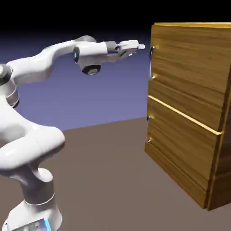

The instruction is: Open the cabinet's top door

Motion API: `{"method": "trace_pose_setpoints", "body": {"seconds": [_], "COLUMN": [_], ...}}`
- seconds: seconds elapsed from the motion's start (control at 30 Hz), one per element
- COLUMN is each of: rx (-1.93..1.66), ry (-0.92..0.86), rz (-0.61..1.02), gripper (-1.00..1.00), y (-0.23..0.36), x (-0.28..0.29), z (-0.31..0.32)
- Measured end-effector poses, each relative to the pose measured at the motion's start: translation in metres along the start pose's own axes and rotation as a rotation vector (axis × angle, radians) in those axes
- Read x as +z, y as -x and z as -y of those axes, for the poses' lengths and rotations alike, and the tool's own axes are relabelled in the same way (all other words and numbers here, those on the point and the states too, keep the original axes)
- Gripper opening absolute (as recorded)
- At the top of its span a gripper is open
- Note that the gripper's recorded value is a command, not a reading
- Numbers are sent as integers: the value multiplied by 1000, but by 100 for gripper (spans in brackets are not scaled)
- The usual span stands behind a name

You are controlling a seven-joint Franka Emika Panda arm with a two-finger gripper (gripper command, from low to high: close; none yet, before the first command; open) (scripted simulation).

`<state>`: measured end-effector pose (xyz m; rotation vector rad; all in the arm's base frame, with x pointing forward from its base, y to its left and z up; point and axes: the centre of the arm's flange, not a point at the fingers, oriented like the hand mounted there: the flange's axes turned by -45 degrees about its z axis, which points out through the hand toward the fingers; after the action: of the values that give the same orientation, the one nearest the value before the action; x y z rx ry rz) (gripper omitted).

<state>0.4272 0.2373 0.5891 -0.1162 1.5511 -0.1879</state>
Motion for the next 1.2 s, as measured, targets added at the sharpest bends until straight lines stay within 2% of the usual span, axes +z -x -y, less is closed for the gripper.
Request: {"method": "trace_pose_setpoints", "body": {"seconds": [0.1, 0.17, 0.3, 0.33, 0.4, 0.73, 1.2], "rx": [184, 194, 193, 193, 193, 198, 193], "ry": [7, 7, 7, 7, 7, 186, 516], "rz": [-17, -18, -17, -18, -18, 1, 31], "gripper": [0, 0, 0, -100, -100, -100, -100], "y": [-34, -36, -37, -37, -37, -42, -58], "x": [20, 22, 65, 71, 72, -5, -126], "z": [-21, -22, -22, -22, -22, 11, 106]}}
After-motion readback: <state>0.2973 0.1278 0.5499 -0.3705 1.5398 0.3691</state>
